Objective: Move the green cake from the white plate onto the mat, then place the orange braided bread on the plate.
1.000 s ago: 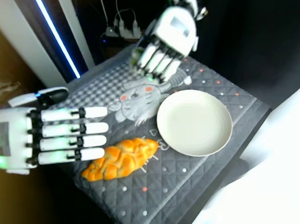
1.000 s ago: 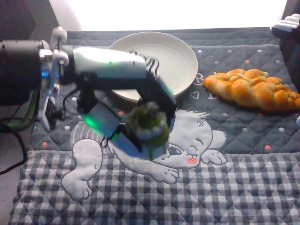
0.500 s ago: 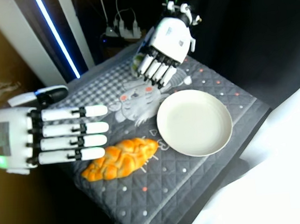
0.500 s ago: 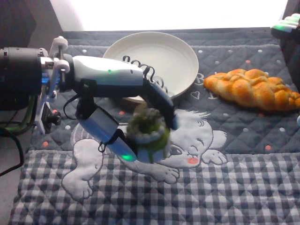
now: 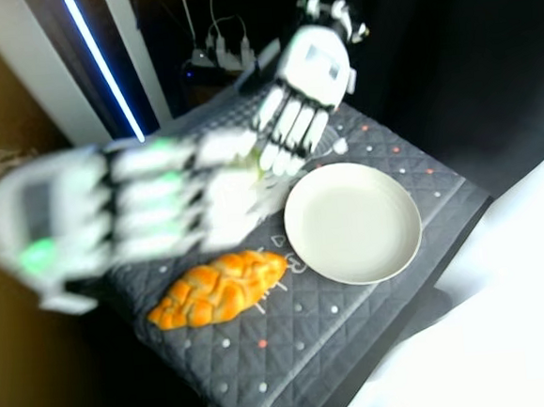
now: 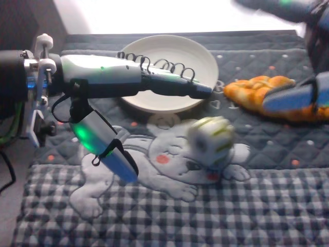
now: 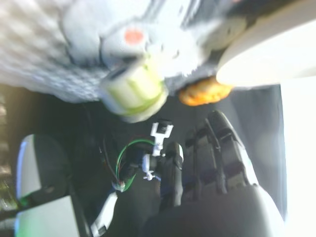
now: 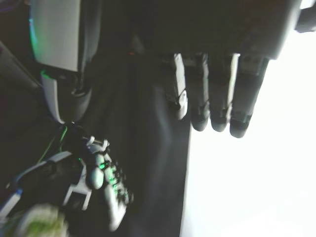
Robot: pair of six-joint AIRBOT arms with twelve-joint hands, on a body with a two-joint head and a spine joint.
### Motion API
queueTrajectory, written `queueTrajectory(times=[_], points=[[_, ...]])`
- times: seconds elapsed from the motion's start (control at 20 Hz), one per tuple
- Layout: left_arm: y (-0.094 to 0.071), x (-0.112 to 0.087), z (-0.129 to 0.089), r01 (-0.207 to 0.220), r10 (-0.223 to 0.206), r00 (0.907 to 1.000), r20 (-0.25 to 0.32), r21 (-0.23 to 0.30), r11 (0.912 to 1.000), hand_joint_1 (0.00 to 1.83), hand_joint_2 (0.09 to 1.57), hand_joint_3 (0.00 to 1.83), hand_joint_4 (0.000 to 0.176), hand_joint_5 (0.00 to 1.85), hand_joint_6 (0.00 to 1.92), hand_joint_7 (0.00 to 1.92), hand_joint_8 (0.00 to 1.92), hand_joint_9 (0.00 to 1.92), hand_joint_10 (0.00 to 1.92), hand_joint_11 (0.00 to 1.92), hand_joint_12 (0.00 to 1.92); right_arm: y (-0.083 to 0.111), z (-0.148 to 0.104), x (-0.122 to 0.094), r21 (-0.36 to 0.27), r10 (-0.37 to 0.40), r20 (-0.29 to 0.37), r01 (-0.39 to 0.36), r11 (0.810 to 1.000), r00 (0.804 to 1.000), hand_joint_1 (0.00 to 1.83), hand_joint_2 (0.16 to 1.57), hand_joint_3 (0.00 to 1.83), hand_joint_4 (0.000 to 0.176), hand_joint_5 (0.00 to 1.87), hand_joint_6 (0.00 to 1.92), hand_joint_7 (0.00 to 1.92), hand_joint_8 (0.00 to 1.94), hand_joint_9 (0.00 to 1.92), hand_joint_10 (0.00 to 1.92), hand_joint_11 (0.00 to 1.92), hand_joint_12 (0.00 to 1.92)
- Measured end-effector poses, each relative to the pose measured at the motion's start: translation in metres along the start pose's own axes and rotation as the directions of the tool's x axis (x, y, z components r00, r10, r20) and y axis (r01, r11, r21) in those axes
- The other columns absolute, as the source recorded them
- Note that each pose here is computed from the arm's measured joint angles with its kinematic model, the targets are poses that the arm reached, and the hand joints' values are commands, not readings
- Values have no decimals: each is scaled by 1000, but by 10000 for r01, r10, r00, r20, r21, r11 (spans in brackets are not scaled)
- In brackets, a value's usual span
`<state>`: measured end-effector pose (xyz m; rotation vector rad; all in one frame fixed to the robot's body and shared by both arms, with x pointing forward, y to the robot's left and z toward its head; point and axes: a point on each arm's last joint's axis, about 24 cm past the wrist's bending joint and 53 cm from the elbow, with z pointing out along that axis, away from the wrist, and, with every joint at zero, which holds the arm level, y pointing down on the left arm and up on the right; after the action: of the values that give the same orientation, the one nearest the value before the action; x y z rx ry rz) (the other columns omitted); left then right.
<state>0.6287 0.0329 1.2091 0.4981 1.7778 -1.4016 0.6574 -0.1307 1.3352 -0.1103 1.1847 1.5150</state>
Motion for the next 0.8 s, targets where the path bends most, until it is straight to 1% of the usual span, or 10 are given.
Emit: queueTrajectory(times=[0.1, 0.2, 0.3, 0.35, 0.4, 0.45, 0.5, 0.55, 0.65, 0.8], points=[[5, -4, -2, -265, 267, 9996, 133, -201, 9994, 964, 760, 3, 118, 35, 3, 0, 0, 0, 0, 0, 20, -16, 0, 10, 579, -204, -447, 230, 9981, 9988, 627, 858, 0, 36, 175, 0, 330, 3, 302, 1, 54, 685], [7, -7, -3, -294, 301, 9992, 256, -274, 9992, 962, 770, 6, 87, 75, 16, 36, 12, 30, 11, 56, 26, -26, -2, -2, 913, -279, -213, 297, 9954, 9994, 701, 832, 0, 31, 211, 5, 309, 1, 261, 1, 1, 726], [6, -7, -3, -299, 304, 9992, 257, -227, 9993, 935, 772, 0, 94, 78, 1, 57, 1, 60, 6, 71, 41, -33, -5, -16, 1198, -342, 69, 332, 9922, 9994, 681, 838, 0, 37, 184, 0, 303, 0, 279, 2, 1, 863], [6, -7, -3, -302, 307, 9992, 254, -224, 9993, 952, 760, 0, 84, 76, 1, 58, 1, 58, 4, 69, 41, -38, -6, -15, 1428, -433, -45, 435, 9888, 9991, 677, 833, 0, 32, 174, 1, 303, 1, 315, 16, 54, 899], [5, -7, -3, -299, 303, 9992, 249, -186, 9994, 960, 756, 0, 85, 81, 3, 63, 3, 63, 5, 76, 44, -44, -7, -12, 1615, -567, -259, 601, 9850, 9981, 676, 832, 0, 36, 171, 1, 305, 2, 341, 24, 96, 914], [4, -7, -2, -289, 294, 9992, 253, -174, 9994, 961, 749, 0, 84, 67, 0, 61, 2, 56, 2, 83, 48, -46, -8, -11, 1702, -594, -332, 642, 9833, 9977, 683, 837, 0, 28, 180, 0, 316, 0, 399, 15, 183, 884], [4, -7, -2, -294, 298, 9992, 252, -165, 9994, 954, 747, 0, 88, 53, 0, 58, 0, 52, 0, 85, 48, -52, -8, -8, 1902, -630, -462, 707, 9792, 9969, 698, 819, 1, 44, 182, 0, 324, 0, 446, 11, 217, 974], [5, -7, -3, -304, 308, 9992, 248, -179, 9994, 927, 769, 0, 110, 16, 0, 50, 0, 50, 0, 84, 48, -58, -8, -7, 2106, -627, -517, 723, 9749, 9967, 685, 814, 0, 39, 180, 0, 322, 0, 428, 3, 189, 981], [4, -7, -3, -307, 311, 9992, 254, -175, 9994, 896, 768, 1, 132, 8, 1, 54, 1, 62, 4, 97, 53, -66, -6, -3, 2351, -678, -662, 816, 9685, 9955, 674, 792, 0, 53, 170, 0, 303, 0, 452, 6, 275, 975], [3, -8, -2, -323, 327, 9991, 259, -143, 9994, 889, 767, 0, 112, 37, 11, 75, 8, 79, 9, 99, 54, -79, -5, 0, 2723, -728, -837, 931, 9577, 9938, 752, 773, 0, 49, 196, 6, 290, 2, 378, 0, 199, 839]])
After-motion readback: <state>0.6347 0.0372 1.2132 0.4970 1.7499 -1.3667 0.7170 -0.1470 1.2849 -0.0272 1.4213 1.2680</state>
